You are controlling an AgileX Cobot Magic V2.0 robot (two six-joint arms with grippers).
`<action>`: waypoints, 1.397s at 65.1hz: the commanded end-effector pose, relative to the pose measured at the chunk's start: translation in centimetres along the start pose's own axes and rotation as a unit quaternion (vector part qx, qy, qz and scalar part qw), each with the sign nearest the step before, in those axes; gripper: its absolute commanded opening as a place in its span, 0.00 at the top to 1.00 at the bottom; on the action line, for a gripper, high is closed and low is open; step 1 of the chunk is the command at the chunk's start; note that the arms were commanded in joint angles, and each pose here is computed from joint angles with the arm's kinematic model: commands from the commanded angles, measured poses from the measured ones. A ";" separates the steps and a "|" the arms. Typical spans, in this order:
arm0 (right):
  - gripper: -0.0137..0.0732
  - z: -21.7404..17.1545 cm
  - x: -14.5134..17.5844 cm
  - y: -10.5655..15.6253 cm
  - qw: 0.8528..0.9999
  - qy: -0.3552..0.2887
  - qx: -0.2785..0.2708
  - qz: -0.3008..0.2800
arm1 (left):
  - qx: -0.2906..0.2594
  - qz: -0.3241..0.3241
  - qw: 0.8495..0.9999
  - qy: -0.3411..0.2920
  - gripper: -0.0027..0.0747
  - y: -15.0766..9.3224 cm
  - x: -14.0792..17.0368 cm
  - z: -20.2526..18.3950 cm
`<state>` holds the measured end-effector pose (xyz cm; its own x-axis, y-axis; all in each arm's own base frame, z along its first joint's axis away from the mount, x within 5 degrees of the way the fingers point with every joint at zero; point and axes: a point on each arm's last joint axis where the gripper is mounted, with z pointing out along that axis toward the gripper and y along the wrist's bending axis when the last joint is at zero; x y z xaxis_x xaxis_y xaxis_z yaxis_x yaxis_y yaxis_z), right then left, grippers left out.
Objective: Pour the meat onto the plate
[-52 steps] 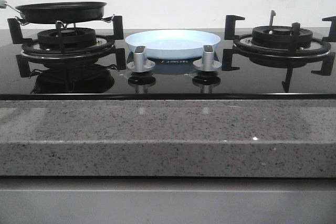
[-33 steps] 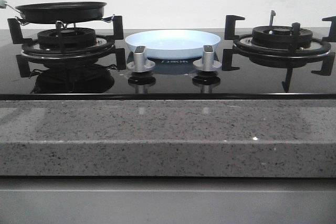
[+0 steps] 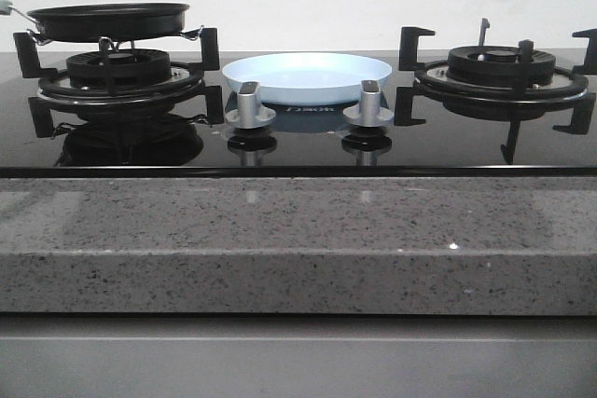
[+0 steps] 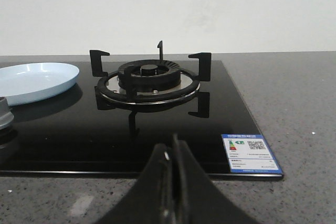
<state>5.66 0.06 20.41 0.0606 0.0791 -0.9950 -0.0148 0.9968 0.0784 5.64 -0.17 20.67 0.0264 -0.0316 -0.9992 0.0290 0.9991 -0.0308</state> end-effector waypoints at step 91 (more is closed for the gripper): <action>0.92 8.7 -14.7 1.2 0.979 0.203 0.009 -0.011 | 0.013 -0.044 0.991 0.125 0.99 -0.9 -16.8 7.7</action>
<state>12.23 0.36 34.71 -0.3869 0.0615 -0.9201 -0.0085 0.9975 0.0703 11.98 -0.74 36.31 -0.2994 -0.0755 -0.9511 0.0454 0.9946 -0.0933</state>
